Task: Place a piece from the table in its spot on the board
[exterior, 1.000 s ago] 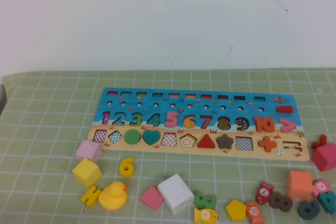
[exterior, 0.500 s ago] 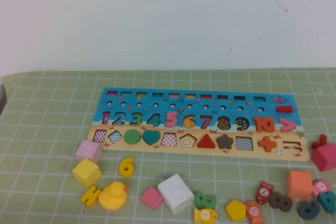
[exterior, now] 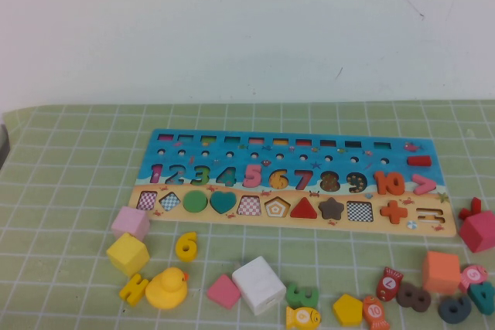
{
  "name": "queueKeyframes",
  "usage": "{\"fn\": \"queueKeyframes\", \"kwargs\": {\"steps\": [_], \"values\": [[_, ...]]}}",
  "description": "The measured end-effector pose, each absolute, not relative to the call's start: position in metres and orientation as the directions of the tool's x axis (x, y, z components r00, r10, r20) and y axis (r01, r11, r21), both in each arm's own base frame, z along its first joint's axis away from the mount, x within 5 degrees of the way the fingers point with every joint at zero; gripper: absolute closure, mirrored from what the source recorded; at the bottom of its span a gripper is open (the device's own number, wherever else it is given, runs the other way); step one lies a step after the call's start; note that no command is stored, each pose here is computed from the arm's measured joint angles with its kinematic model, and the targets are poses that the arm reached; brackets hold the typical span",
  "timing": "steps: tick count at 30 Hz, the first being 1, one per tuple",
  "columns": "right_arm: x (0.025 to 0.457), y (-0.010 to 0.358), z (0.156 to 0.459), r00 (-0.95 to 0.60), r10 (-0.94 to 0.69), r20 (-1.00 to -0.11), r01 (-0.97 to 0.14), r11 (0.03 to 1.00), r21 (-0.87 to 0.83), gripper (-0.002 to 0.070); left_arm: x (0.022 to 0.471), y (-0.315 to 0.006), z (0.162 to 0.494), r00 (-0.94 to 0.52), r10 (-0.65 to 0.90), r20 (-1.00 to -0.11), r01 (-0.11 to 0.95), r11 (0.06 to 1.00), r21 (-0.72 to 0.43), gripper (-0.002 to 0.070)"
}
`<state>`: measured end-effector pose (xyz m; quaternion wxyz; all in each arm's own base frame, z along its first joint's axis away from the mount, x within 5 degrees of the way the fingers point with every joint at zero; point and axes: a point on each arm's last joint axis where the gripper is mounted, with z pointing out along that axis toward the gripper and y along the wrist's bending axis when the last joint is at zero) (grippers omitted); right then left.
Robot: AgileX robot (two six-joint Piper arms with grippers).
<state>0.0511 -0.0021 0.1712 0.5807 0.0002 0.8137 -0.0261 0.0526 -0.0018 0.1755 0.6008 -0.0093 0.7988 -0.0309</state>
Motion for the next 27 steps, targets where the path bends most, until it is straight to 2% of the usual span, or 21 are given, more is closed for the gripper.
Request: {"fn": "queueKeyframes", "kwargs": {"steps": [20, 23, 27], "values": [[0.051, -0.002, 0.171, -0.326, -0.030, -0.945, 0.031, 0.999, -0.042, 0.0679, 0.053, -0.002, 0.178, -0.252, -0.051, -0.966, 0.024, 0.998, -0.059, 0.0677], [0.051, -0.002, 0.171, -0.326, -0.030, -0.945, 0.031, 0.999, -0.042, 0.0679, 0.055, -0.002, 0.183, -0.186, -0.045, -0.982, 0.029, 0.998, -0.051, 0.0677], [0.051, -0.002, 0.171, -0.326, -0.030, -0.945, 0.031, 0.999, -0.042, 0.0679, 0.056, -0.003, 0.207, 0.076, 0.036, -0.996, 0.043, 0.998, 0.040, 0.0677]]}}
